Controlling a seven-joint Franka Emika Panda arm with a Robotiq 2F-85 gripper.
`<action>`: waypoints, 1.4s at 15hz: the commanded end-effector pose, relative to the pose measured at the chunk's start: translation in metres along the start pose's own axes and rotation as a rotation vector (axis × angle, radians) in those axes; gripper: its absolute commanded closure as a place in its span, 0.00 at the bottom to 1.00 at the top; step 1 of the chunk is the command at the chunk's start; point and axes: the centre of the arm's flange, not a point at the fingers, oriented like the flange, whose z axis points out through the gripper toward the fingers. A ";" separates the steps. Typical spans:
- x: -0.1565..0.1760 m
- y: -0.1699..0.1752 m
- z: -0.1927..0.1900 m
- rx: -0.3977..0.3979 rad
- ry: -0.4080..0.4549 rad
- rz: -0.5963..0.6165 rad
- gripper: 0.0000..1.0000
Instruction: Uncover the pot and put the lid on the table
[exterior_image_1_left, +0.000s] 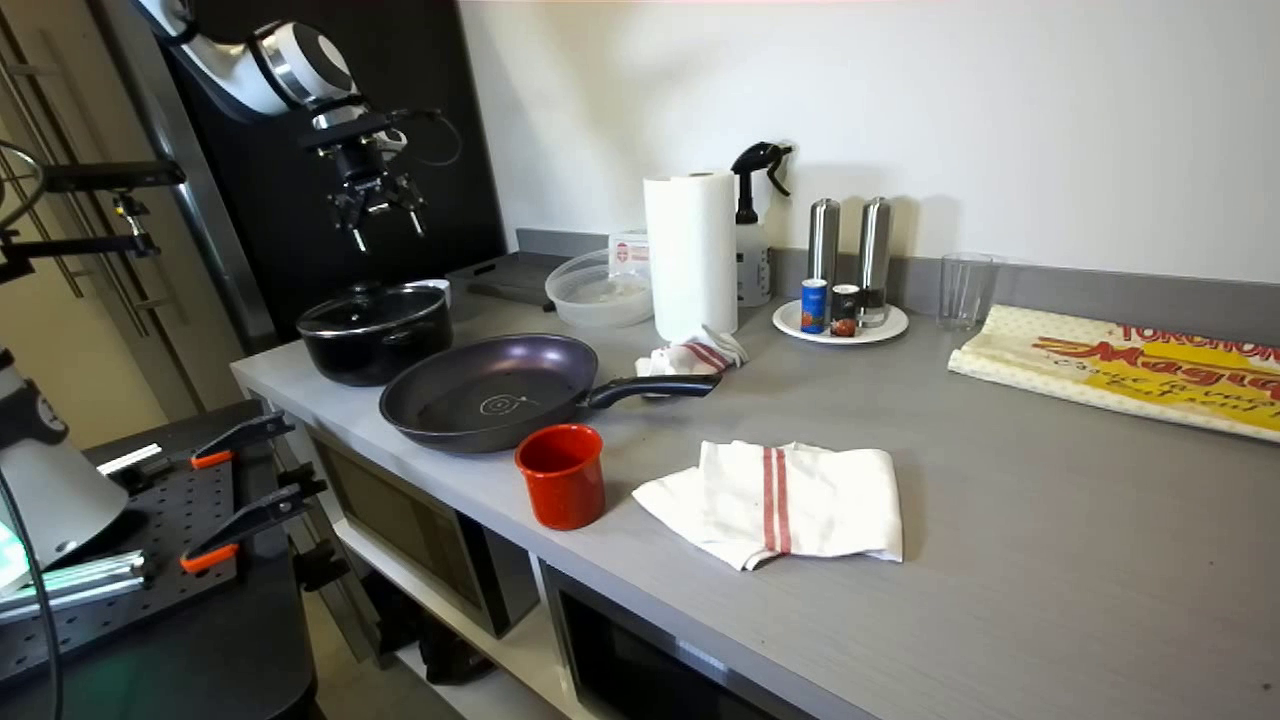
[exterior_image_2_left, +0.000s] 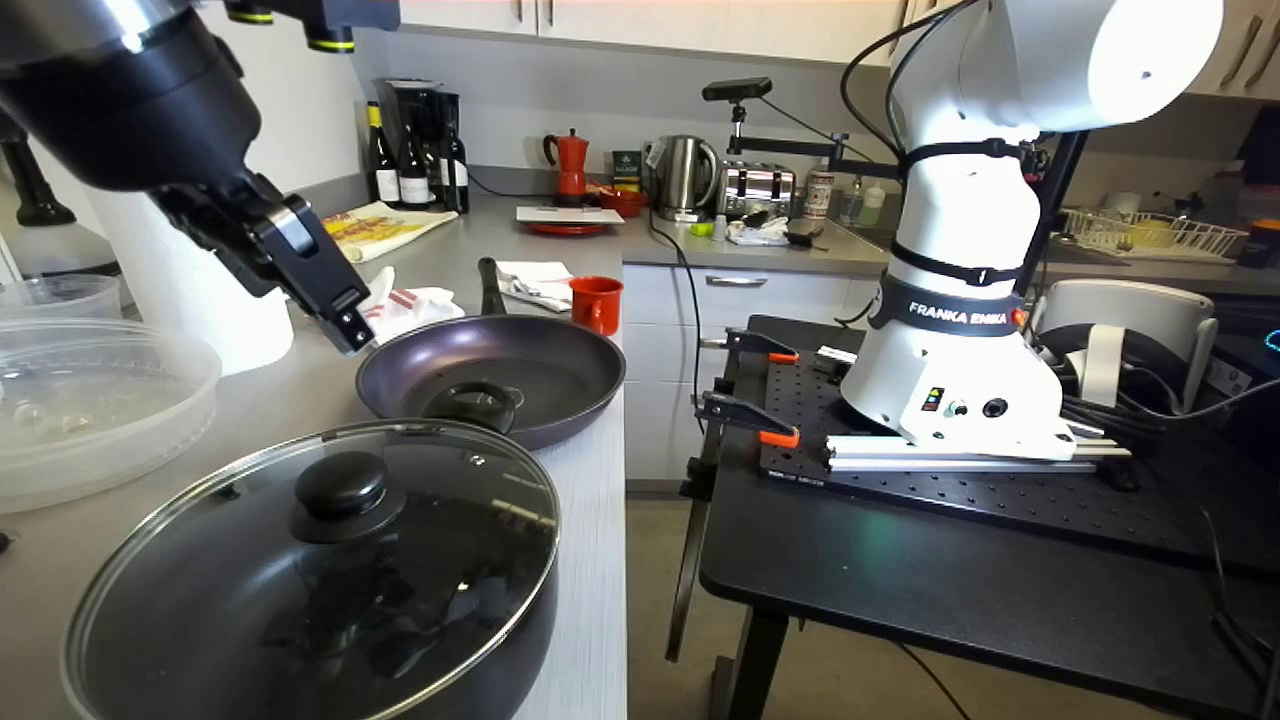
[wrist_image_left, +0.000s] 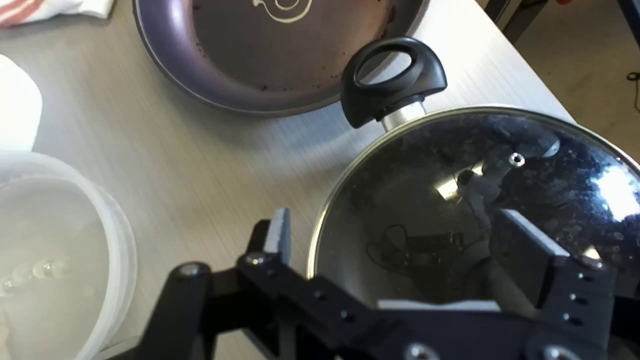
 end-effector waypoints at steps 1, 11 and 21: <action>0.010 -0.017 -0.001 -0.017 0.065 -0.099 0.00; 0.023 -0.082 0.018 0.035 0.176 -0.278 0.00; 0.010 -0.067 0.047 0.012 0.350 -0.286 0.00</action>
